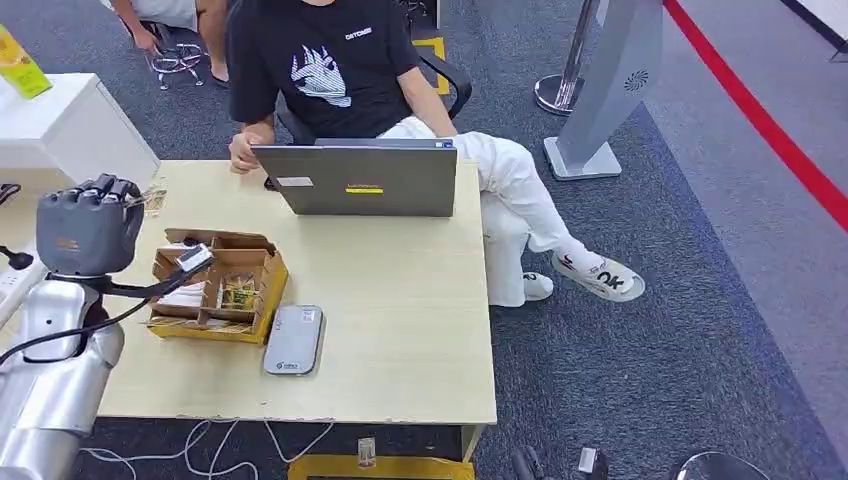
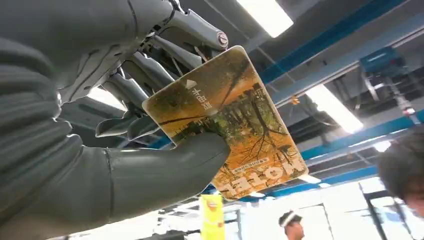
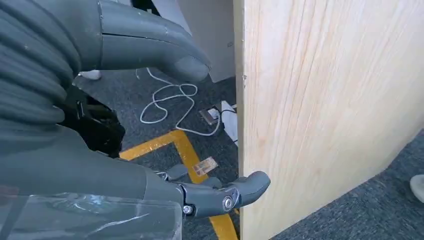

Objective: Pass the card to the sensor for recognition and then transmit it.

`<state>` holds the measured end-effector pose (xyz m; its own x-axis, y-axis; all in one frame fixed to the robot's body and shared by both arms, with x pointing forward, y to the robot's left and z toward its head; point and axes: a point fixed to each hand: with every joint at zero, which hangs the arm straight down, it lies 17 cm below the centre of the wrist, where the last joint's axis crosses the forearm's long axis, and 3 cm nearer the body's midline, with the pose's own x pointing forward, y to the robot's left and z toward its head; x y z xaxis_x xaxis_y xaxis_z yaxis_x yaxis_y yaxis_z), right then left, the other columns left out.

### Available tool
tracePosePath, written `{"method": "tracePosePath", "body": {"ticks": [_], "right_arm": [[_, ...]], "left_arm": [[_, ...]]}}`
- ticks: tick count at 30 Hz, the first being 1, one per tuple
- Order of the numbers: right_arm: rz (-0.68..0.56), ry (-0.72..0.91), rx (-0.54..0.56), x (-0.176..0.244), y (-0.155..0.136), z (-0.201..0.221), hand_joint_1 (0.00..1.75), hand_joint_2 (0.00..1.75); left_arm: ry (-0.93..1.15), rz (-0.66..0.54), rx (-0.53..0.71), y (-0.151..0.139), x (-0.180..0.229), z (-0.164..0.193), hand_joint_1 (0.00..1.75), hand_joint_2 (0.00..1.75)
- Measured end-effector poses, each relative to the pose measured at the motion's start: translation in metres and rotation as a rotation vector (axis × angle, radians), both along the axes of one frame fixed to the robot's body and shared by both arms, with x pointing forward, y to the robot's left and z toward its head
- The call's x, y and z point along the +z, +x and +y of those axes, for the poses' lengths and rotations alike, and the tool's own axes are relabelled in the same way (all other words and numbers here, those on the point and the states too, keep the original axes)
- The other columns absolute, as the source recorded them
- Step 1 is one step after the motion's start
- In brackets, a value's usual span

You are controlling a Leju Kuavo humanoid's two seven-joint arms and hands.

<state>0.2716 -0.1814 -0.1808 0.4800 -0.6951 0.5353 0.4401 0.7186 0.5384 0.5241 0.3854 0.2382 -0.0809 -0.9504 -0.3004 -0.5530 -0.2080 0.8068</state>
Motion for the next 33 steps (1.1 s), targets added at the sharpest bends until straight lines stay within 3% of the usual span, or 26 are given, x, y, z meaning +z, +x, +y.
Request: {"method": "tracePosePath", "body": {"ticks": [7,14,26,33], "right_arm": [[-0.007,0.004,-0.028,0.001,0.001,-0.004,0.0,1.75],[-0.004,0.002,-0.04,0.0,-0.002,-0.006,0.0,1.75],[-0.002,0.001,-0.043,-0.001,-0.004,-0.007,0.0,1.75],[-0.004,0.002,-0.042,-0.001,-0.004,-0.006,0.0,1.75]], "left_arm": [[-0.09,0.178,-0.201,-0.03,-0.074,-0.104,1.75,1.75],[-0.082,0.362,-0.291,-0.057,-0.136,-0.163,1.75,1.75],[-0.087,0.402,-0.314,-0.062,-0.146,-0.178,1.75,1.75],[-0.095,0.549,-0.298,-0.06,-0.176,-0.172,1.75,1.75]]}}
